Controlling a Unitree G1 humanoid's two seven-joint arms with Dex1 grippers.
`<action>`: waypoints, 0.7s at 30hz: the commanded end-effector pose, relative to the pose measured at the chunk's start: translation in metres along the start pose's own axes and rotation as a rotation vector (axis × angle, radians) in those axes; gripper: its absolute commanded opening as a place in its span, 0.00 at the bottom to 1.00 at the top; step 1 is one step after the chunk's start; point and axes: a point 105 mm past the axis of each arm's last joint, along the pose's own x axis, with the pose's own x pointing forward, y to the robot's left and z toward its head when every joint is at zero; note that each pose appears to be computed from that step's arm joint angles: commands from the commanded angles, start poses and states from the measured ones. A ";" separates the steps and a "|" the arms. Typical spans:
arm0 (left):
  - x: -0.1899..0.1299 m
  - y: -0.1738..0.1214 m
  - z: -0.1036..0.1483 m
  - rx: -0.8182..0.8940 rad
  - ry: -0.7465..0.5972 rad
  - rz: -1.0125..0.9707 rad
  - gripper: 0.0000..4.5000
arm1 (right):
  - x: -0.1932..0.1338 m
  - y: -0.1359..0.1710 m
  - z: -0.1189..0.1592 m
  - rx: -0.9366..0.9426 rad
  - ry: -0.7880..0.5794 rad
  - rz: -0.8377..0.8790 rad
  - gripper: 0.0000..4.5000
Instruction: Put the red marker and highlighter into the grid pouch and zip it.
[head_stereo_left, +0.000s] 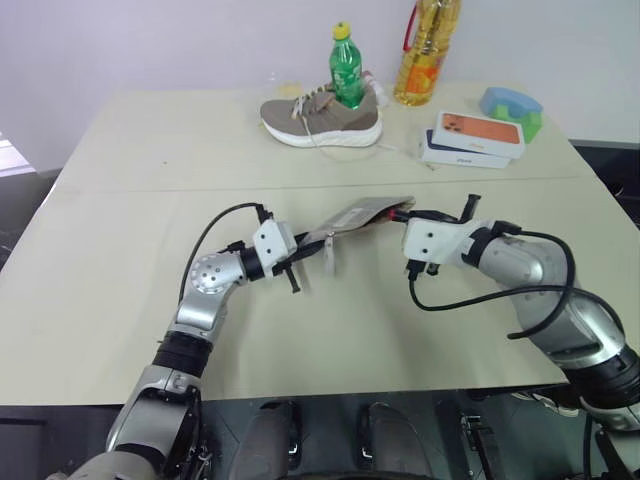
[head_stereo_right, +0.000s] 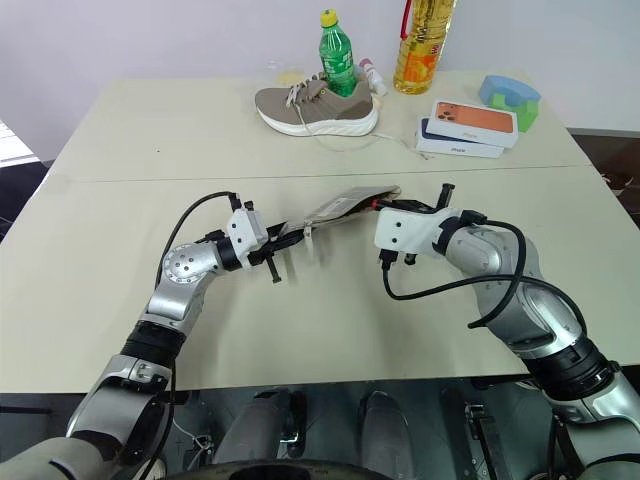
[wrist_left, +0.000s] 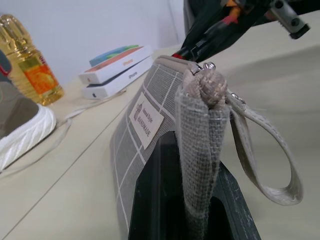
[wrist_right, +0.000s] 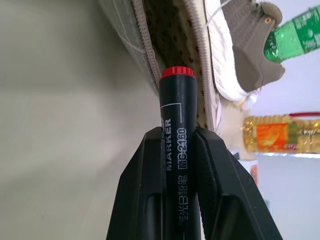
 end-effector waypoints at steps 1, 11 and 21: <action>0.003 -0.005 0.013 0.023 -0.044 -0.042 0.00 | -0.003 -0.007 0.007 -0.093 -0.026 -0.013 0.06; 0.005 -0.022 0.022 0.045 -0.062 -0.157 0.00 | -0.005 0.018 0.052 -0.199 -0.223 0.090 0.06; 0.005 -0.029 0.027 0.044 -0.072 -0.203 0.00 | -0.010 0.030 0.094 -0.160 -0.415 0.115 0.06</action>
